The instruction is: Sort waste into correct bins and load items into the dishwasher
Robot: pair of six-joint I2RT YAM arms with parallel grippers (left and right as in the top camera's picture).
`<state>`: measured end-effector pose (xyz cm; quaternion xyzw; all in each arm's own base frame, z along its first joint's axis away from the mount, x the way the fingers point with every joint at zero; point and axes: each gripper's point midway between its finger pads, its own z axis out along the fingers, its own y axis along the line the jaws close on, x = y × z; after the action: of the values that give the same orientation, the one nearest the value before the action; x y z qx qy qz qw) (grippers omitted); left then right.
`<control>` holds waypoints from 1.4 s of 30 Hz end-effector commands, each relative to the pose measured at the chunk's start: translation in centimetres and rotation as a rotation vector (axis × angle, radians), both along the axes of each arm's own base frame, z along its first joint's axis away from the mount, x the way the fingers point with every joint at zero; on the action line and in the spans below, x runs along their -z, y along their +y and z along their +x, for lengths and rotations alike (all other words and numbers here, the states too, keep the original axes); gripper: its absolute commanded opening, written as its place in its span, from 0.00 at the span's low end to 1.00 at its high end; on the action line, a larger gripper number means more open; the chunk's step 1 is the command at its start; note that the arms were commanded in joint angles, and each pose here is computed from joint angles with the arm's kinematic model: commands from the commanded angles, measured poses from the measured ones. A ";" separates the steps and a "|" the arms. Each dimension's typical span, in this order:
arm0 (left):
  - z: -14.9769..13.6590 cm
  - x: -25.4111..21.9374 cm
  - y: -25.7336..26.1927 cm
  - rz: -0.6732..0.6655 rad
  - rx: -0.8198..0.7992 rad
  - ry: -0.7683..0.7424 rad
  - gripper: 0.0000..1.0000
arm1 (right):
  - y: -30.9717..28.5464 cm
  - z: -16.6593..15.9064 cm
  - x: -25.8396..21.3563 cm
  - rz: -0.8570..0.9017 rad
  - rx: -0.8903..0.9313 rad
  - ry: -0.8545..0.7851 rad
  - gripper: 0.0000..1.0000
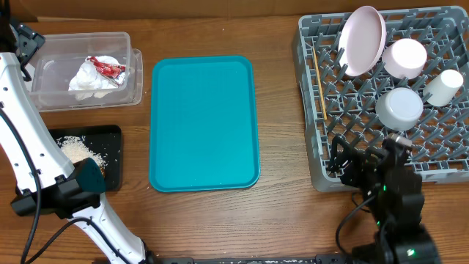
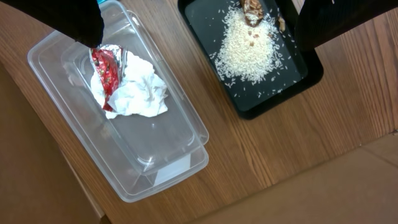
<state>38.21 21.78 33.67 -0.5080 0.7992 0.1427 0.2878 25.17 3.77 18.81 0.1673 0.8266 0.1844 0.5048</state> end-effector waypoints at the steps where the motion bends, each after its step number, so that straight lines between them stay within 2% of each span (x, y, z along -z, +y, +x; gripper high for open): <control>1: 0.1 -0.1 -0.1 0.012 0.001 0.001 1.00 | 0.7 -0.3 0.4 -0.078 -0.082 -0.141 1.00; 5: 0.1 -0.1 -0.1 0.012 0.001 0.001 1.00 | 0.5 0.0 1.0 -0.110 -0.081 -0.258 1.00; 15: 0.1 -0.1 -0.1 0.012 0.001 0.001 1.00 | -2.2 0.1 3.1 -0.141 0.021 -0.328 1.00; 21: 0.1 -0.1 -0.1 0.012 0.001 0.001 1.00 | -1.5 -0.2 3.3 -0.268 -0.065 -0.384 1.00; 30: 0.1 -0.1 -0.1 0.012 0.001 0.001 1.00 | -1.7 -0.5 2.3 -0.466 -0.096 -0.451 1.00; 38: 0.1 -0.1 -0.1 0.012 0.001 0.001 1.00 | -2.7 -0.6 1.7 -0.477 -0.036 -0.460 1.00; 42: 0.1 -0.1 -0.1 0.012 0.001 0.001 1.00 | -3.5 -0.5 1.7 -0.410 0.010 -0.448 1.00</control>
<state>38.21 21.78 33.67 -0.5080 0.7992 0.1427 0.2878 24.62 1.09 17.23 -0.0077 0.7157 0.0406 0.6972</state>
